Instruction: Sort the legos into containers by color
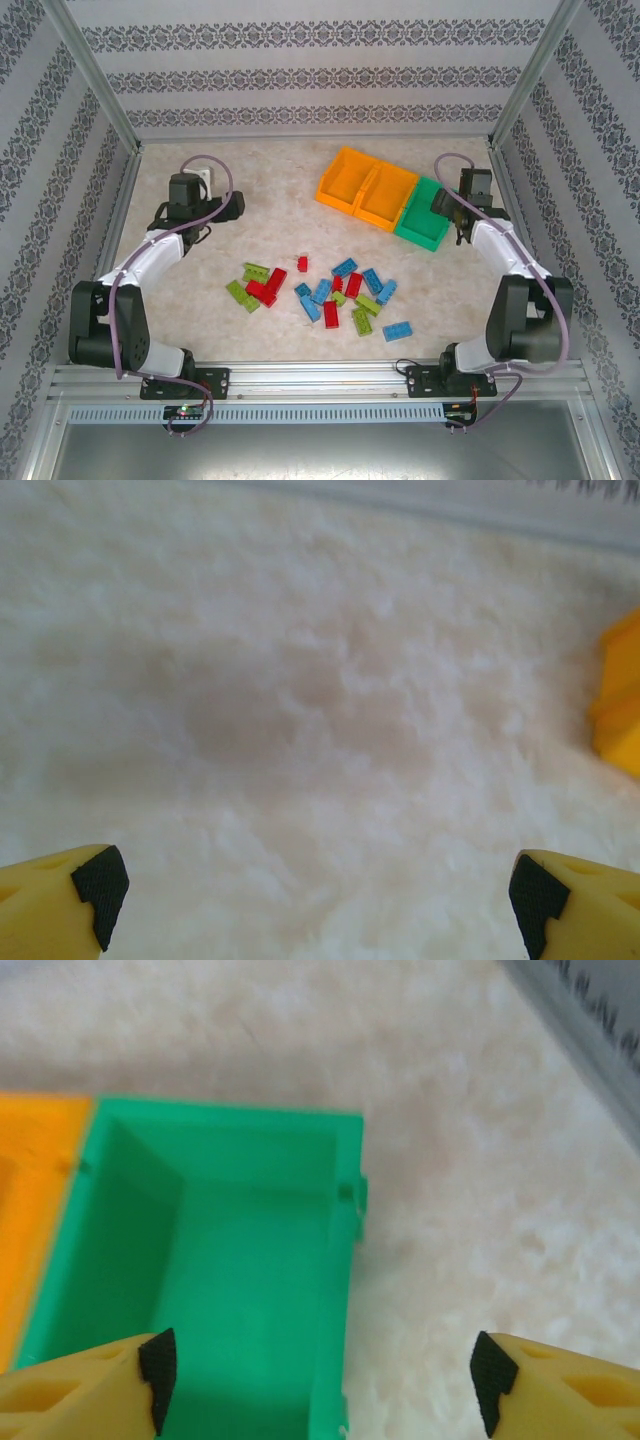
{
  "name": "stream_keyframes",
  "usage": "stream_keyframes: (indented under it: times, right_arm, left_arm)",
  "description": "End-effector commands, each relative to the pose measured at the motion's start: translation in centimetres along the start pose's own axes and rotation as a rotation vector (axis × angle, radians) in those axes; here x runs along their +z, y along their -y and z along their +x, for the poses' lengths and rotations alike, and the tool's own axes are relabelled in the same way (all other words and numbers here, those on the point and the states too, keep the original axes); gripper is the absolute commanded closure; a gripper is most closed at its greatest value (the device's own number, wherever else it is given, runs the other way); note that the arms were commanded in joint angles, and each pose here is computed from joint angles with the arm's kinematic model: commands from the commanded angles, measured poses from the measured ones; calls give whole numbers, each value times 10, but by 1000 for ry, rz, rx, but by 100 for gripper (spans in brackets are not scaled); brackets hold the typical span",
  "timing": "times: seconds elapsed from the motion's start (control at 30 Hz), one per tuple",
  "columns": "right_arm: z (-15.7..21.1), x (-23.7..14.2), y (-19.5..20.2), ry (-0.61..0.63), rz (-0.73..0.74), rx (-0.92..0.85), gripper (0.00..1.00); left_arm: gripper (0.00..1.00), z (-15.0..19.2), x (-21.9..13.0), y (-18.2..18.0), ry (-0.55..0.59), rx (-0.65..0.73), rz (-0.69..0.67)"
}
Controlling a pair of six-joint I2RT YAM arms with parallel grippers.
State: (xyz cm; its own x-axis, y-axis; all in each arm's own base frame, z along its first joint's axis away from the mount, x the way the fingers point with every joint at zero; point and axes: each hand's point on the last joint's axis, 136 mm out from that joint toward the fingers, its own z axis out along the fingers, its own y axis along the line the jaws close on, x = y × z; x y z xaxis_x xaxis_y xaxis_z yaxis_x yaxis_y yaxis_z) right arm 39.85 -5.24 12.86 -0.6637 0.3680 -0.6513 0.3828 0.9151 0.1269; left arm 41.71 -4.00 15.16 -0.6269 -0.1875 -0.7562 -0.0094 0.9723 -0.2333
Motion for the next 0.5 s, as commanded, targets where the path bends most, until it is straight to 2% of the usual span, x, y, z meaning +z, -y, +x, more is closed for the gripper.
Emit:
stream_keyframes:
  times: [0.0,0.1,0.27,0.33,0.4,0.47]
  right_arm:
    - [28,10,5,-189,22,37,25]
    - [35,24,-1,-262,11,27,29]
    - [36,38,-5,-282,9,17,39]
    - [39,42,-9,-296,7,-9,48]
    - [40,45,-16,-307,6,-59,62]
    - [41,46,-25,-299,8,-119,72]
  left_arm:
    - [0,23,-3,9,-94,-50,24]
    - [0,24,-4,9,-100,-49,22]
    - [0,30,-8,5,-114,-45,1]
    - [0,33,-8,3,-116,-46,-7]
    - [0,36,-9,1,-122,-45,-14]
    - [0,39,-9,0,-129,-45,-21]
